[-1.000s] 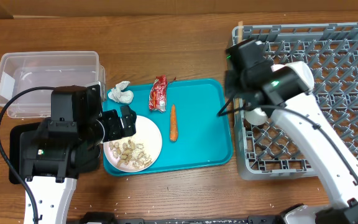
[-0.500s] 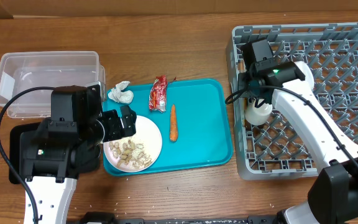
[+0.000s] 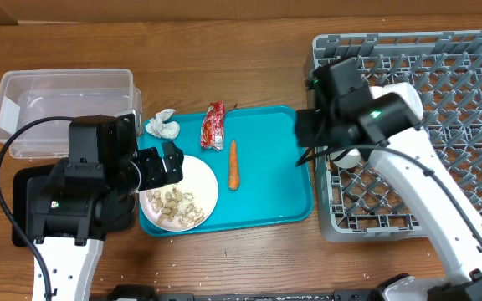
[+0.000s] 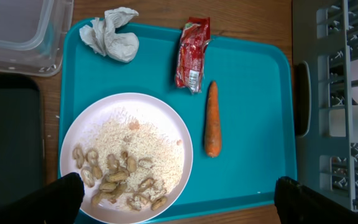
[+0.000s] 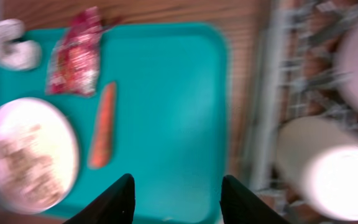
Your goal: Sort waste into correct bins and load items into the dishwasher
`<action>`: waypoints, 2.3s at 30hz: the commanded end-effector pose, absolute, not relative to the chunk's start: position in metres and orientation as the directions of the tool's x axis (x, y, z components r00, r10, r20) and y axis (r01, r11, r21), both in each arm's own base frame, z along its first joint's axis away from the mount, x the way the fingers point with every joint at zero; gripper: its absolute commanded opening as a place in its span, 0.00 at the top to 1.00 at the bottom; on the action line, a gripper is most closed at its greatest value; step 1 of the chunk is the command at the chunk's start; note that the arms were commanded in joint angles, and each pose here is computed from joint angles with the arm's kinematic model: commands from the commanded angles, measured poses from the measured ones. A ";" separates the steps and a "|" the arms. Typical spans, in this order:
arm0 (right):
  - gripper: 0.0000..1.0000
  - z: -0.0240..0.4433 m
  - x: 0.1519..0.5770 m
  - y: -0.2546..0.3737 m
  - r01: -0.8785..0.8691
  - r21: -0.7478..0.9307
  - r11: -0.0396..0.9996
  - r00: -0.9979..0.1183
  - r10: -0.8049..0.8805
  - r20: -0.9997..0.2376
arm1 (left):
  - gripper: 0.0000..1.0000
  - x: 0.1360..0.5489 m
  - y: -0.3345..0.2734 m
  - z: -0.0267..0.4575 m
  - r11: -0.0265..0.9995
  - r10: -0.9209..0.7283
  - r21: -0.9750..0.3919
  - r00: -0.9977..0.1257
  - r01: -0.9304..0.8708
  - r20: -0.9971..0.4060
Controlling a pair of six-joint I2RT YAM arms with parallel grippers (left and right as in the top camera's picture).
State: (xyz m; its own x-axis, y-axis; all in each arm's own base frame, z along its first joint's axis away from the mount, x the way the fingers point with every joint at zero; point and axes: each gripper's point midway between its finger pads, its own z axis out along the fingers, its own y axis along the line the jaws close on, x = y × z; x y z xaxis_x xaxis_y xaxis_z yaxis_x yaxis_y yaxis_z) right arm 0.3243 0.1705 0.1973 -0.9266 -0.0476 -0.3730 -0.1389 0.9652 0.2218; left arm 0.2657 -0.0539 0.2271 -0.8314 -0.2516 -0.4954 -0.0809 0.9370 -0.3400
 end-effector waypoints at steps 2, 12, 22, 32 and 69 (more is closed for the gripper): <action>0.52 0.186 0.297 0.214 -0.157 0.304 0.940 -0.955 -0.066 -0.288 | 0.00 0.269 -0.052 0.233 0.940 -0.246 -0.332 -0.822 -0.074 -0.514; 0.49 0.211 0.301 0.182 -0.037 0.249 0.968 -0.926 0.060 -0.371 | 0.00 0.269 -0.052 0.233 0.940 -0.246 -0.332 -0.822 -0.074 -0.514; 0.36 0.290 0.274 0.097 0.090 0.260 0.961 -0.789 0.228 -0.571 | 0.00 0.271 -0.085 0.248 0.815 -0.393 -0.569 -0.824 -0.107 -0.407; 0.00 0.357 0.220 0.056 0.081 0.321 0.944 -0.589 0.305 -0.748 | 0.00 0.272 -0.122 0.207 0.936 -0.125 -0.350 -0.894 0.037 -0.430; 0.00 0.357 0.213 0.053 0.081 0.321 0.944 -0.589 0.305 -0.748 | 0.79 0.337 -0.208 0.065 0.996 0.026 -0.081 -0.970 0.047 -0.242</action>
State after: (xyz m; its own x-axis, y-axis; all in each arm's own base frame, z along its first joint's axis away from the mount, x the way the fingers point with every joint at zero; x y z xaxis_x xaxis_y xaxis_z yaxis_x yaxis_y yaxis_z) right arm 0.2125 0.0558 0.3559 -0.5998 0.2998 -0.7418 0.0705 0.9434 0.3242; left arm 0.3112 -0.1948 0.0255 -0.9887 0.0511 -0.1409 0.0557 0.9980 -0.0293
